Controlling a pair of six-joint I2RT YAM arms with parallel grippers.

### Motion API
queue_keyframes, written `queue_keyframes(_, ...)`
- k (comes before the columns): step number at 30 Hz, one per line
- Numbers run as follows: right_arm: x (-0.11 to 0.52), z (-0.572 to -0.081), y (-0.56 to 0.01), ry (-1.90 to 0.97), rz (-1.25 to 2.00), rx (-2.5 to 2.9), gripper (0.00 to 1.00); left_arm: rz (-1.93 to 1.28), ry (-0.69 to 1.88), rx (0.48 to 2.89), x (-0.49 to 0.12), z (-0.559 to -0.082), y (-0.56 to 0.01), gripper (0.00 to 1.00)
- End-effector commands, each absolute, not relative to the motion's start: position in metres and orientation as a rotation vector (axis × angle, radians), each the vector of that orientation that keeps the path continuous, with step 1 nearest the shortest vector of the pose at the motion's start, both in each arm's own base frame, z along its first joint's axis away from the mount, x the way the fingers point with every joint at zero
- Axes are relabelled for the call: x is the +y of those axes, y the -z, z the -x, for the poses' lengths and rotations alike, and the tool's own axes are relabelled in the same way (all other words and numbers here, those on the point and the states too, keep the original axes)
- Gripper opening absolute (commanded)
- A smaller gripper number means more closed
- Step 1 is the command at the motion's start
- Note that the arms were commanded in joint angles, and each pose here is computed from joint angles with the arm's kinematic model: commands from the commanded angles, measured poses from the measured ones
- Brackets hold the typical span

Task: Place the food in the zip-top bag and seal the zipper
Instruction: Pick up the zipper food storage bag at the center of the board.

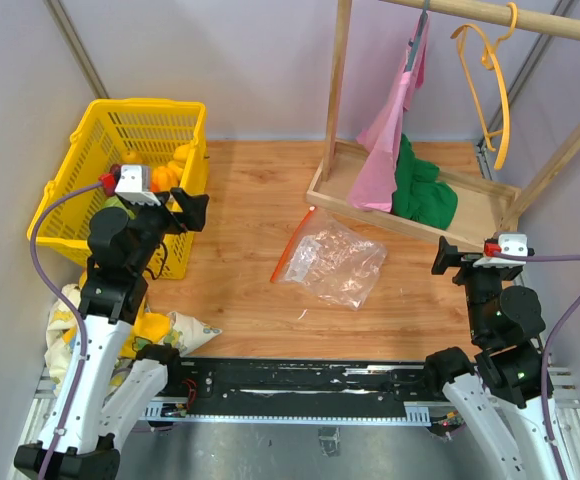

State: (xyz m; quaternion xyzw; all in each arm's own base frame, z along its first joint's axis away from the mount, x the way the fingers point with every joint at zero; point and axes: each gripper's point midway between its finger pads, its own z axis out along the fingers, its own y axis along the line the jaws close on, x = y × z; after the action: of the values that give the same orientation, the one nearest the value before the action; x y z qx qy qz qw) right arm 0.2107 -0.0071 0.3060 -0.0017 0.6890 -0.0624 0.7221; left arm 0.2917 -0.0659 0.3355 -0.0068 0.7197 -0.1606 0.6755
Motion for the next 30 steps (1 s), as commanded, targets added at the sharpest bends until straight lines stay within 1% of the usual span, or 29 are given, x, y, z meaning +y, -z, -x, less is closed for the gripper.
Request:
queue_keyframes(1,-0.008,-0.210,-0.315,0.128,-0.014,1.486,0.98,-0.066,0.408,1.582,-0.080,-0.291,-0.343,0.99)
queue_keyframes(11,-0.004,-0.209,-0.315,0.091,-0.020,1.475,0.98,-0.128,0.510,1.659,-0.102,-0.305,-0.339,0.99)
queue_keyframes(16,-0.001,-0.209,-0.316,0.079,-0.010,1.475,0.98,-0.159,0.550,1.794,-0.123,-0.323,-0.317,0.97)
queue_keyframes(25,0.002,-0.208,-0.317,0.051,-0.011,1.464,0.98,-0.178,0.514,1.954,-0.163,-0.335,-0.282,0.96)
queue_keyframes(28,0.004,-0.208,-0.316,0.040,-0.002,1.467,0.98,-0.151,0.514,2.020,-0.176,-0.340,-0.262,0.96)
queue_keyframes(30,0.004,-0.208,-0.316,0.039,-0.005,1.466,0.98,-0.168,0.519,2.089,-0.197,-0.342,-0.239,0.95)
